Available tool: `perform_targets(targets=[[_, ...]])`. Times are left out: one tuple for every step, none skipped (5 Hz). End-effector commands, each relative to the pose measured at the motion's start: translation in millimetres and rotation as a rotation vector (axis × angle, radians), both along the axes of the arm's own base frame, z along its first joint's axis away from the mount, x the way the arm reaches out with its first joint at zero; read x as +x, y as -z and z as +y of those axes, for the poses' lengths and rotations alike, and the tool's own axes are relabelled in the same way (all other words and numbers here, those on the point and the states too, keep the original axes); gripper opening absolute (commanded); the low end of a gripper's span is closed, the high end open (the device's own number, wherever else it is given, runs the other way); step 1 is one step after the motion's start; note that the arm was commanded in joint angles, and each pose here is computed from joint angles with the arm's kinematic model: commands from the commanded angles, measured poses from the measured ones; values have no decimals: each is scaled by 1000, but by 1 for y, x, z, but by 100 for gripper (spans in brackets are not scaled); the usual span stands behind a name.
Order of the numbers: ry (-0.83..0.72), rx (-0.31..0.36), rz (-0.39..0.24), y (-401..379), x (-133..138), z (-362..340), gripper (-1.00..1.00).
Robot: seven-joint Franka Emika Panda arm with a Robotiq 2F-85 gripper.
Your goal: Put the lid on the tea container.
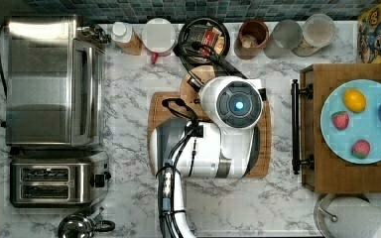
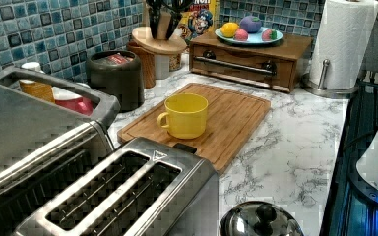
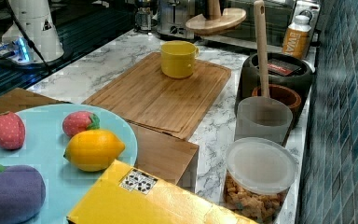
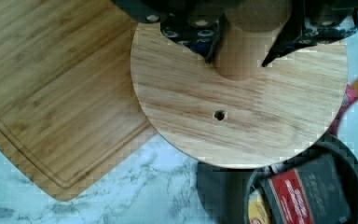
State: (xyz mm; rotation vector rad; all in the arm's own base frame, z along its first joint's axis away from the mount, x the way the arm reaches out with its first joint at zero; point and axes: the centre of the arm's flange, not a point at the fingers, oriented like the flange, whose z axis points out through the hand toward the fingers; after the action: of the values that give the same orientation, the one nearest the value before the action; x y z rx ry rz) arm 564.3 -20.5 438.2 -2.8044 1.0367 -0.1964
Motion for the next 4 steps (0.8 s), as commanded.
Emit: perform_targets(targets=[[2, -62, -297, -231, 59, 16, -100], [8, -93, -282, -200, 92, 20, -100], [11, -89, -255, -189, 111, 21, -100], [-2, -90, -264, -169, 118, 24, -100]])
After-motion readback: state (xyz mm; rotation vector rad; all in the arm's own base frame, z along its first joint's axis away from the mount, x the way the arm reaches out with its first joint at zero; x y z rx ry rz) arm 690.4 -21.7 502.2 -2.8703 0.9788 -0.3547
